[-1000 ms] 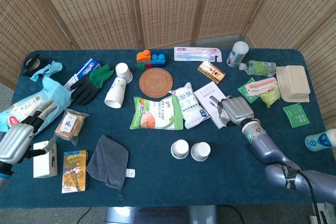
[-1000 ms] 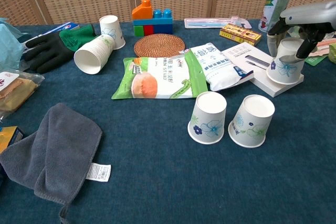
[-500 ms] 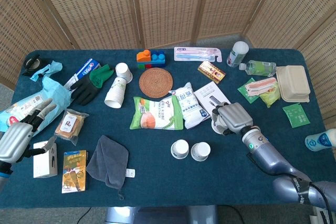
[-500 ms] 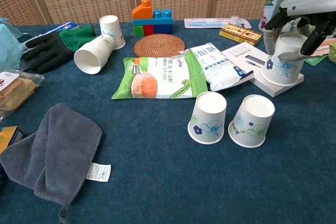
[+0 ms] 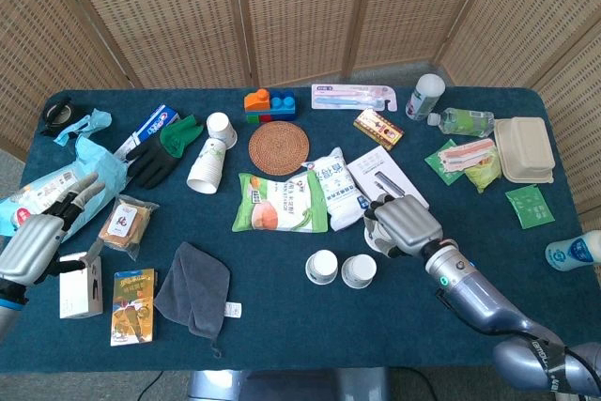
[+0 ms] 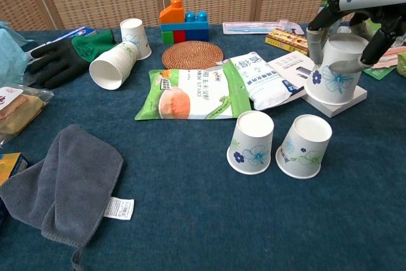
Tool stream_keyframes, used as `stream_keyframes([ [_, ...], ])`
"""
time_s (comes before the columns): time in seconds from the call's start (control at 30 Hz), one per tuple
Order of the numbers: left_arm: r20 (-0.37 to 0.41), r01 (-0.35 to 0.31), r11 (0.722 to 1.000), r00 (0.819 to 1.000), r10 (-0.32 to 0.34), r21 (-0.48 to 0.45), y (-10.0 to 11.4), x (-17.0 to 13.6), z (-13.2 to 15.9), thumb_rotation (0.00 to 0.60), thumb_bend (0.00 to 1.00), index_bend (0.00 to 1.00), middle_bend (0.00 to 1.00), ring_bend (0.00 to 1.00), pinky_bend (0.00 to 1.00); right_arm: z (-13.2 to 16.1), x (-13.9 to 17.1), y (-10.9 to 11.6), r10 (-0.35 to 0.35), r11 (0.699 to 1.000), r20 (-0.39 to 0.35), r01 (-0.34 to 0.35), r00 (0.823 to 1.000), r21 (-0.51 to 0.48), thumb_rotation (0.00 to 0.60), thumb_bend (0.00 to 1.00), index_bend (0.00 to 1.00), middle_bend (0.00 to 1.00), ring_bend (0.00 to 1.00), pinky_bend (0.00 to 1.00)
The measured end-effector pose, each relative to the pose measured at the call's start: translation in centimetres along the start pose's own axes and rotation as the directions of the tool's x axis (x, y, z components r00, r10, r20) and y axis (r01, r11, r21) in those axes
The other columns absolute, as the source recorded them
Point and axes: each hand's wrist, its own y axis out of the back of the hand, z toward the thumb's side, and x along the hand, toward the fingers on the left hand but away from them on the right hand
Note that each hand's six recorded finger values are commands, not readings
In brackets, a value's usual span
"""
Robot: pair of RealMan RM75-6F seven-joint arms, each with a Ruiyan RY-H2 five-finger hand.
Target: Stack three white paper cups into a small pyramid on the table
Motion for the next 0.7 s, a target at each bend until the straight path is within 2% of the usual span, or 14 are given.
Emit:
stream_keyframes([
  [0.7,0.008,0.000,1.000,1.000,0.000,-0.021,0.0,0.5,0.0,0.600,0.47,0.02,0.00,0.00,0.29,4.7,0.9,0.0,0.047,0.996,-0.076,-0.040,0.996,0.084,0.600,0.44,0.46,0.38,0.24,0.64],
])
